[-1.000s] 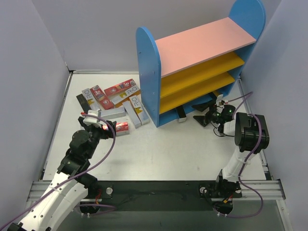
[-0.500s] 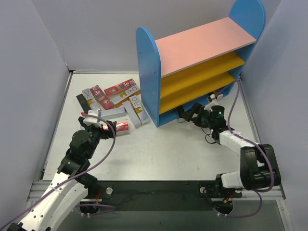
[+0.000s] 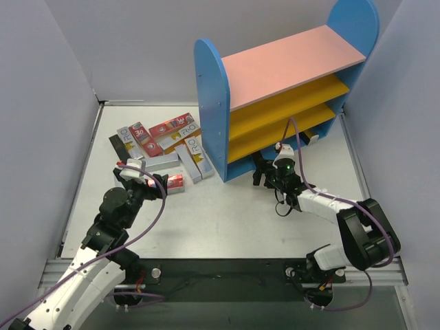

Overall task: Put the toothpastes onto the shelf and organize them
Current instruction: Adjust the toothpaste on the shelf.

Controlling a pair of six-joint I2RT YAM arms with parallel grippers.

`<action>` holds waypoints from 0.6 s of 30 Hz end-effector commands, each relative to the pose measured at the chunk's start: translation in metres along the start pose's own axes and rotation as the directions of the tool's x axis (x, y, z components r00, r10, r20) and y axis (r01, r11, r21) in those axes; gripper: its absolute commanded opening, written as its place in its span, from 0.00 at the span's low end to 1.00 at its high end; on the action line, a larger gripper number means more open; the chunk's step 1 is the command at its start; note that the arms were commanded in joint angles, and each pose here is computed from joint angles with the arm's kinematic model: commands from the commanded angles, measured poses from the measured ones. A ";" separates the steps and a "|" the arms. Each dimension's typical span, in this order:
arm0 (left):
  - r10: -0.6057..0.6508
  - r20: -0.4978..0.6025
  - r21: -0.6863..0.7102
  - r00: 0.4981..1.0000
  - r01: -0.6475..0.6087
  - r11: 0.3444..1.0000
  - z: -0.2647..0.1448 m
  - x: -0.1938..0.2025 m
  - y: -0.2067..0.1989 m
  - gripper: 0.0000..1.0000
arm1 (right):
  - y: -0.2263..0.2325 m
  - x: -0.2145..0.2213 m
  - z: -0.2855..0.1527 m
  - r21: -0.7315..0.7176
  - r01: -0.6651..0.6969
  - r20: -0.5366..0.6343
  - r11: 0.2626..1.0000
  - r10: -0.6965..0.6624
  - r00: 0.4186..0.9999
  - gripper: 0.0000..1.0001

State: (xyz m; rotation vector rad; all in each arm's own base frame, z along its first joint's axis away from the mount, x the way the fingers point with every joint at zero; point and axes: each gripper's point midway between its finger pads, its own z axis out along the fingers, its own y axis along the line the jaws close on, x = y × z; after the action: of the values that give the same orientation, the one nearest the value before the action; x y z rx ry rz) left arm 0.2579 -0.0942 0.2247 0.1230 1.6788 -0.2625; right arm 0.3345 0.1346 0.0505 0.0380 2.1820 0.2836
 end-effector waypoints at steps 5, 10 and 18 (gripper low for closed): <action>-0.007 0.063 0.026 0.998 0.005 1.000 -0.001 -0.017 -0.007 0.97 | 0.014 -0.039 0.018 0.001 0.016 0.106 1.000 -0.017 0.994 0.81; -0.006 0.060 0.035 0.998 0.004 0.999 -0.001 -0.016 -0.009 0.97 | 0.021 -0.040 0.027 -0.023 0.016 0.096 1.000 -0.014 0.995 0.77; -0.004 0.052 0.042 0.999 0.002 0.999 -0.001 -0.013 -0.011 0.97 | 0.025 -0.032 0.038 -0.039 0.014 0.063 0.999 -0.011 0.998 0.67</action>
State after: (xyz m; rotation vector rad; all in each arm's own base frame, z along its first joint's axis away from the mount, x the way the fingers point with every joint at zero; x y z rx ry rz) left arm 0.2550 -0.1009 0.2252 0.1449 1.6755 -0.2834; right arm 0.3647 0.1496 0.0413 0.0192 2.1829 0.2735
